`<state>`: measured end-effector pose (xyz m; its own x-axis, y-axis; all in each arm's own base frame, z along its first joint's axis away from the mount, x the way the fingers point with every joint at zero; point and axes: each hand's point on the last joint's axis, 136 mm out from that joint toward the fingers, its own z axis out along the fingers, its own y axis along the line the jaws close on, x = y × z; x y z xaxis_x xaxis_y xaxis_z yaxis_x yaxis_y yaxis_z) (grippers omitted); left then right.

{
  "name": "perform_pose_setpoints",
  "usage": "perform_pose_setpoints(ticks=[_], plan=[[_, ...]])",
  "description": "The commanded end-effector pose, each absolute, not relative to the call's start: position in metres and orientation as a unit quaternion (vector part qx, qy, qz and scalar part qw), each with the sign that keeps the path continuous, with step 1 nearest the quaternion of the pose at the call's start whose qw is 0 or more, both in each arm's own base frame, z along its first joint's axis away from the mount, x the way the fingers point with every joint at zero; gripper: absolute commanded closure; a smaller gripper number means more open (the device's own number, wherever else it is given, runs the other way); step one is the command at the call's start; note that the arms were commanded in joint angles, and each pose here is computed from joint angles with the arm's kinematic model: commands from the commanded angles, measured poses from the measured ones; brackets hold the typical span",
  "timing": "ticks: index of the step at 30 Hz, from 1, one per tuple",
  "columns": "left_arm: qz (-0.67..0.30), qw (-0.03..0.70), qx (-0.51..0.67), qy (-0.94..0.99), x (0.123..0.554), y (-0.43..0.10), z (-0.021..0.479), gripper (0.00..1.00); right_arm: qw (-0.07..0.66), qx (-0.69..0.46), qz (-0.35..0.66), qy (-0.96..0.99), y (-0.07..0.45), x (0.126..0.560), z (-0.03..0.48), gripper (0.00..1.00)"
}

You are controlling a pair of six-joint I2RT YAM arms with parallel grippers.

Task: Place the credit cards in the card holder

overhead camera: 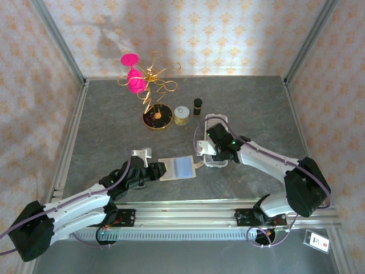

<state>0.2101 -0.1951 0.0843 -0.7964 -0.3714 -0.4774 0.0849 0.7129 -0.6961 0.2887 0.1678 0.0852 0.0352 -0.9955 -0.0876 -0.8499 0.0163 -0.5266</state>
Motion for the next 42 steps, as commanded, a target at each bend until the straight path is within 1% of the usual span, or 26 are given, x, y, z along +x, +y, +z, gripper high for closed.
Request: perform_pose_setpoints(ticks=[1,4,8,12,14,17,18,23,26,29,30,32,33,34,39,42], plan=[[-0.384,0.313,-0.077,0.866,0.209,-0.199,0.089,0.64,0.212,-0.679,-0.182,0.678,0.158,0.291,0.076,0.54],[-0.384,0.313,-0.076,0.865,0.209,-0.198,0.089,0.64,0.212,-0.680,-0.177,0.679,0.159,0.290,0.075,0.50],[-0.383,0.316,-0.079,0.865,0.209,-0.197,0.090,0.64,0.214,-0.679,-0.164,0.683,0.163,0.288,0.079,0.46],[-0.383,0.317,-0.079,0.864,0.210,-0.197,0.091,0.64,0.235,-0.666,-0.141,0.694,0.171,0.288,0.093,0.44],[-0.384,0.317,-0.079,0.864,0.210,-0.197,0.091,0.64,0.243,-0.660,-0.126,0.700,0.175,0.286,0.099,0.39],[-0.385,0.317,-0.079,0.863,0.210,-0.198,0.091,0.64,0.263,-0.645,-0.112,0.708,0.179,0.285,0.109,0.37],[-0.384,0.317,-0.078,0.864,0.210,-0.198,0.091,0.64,0.270,-0.640,-0.108,0.711,0.180,0.285,0.112,0.35],[-0.383,0.318,-0.076,0.864,0.211,-0.198,0.093,0.64,0.288,-0.607,-0.103,0.734,0.173,0.289,0.123,0.32],[-0.383,0.318,-0.076,0.864,0.211,-0.199,0.093,0.64,0.288,-0.599,-0.076,0.743,0.168,0.286,0.126,0.29],[-0.383,0.319,-0.076,0.864,0.211,-0.198,0.093,0.64,0.270,-0.619,-0.080,0.733,0.163,0.280,0.118,0.26],[-0.383,0.319,-0.075,0.864,0.211,-0.199,0.093,0.64,0.257,-0.629,-0.086,0.729,0.161,0.279,0.113,0.23],[-0.383,0.319,-0.074,0.864,0.211,-0.199,0.093,0.64,0.242,-0.641,-0.094,0.722,0.158,0.278,0.105,0.10],[-0.383,0.318,-0.074,0.864,0.211,-0.199,0.093,0.64,0.242,-0.643,-0.094,0.720,0.160,0.280,0.103,0.07],[-0.383,0.318,-0.074,0.864,0.211,-0.199,0.092,0.64,0.244,-0.644,-0.091,0.719,0.162,0.283,0.102,0.06],[-0.384,0.318,-0.073,0.864,0.211,-0.200,0.093,0.64,0.261,-0.646,-0.085,0.712,0.177,0.299,0.102,0.05],[-0.383,0.317,-0.072,0.864,0.210,-0.199,0.092,0.64,0.257,-0.651,-0.078,0.710,0.182,0.302,0.097,0.07]])
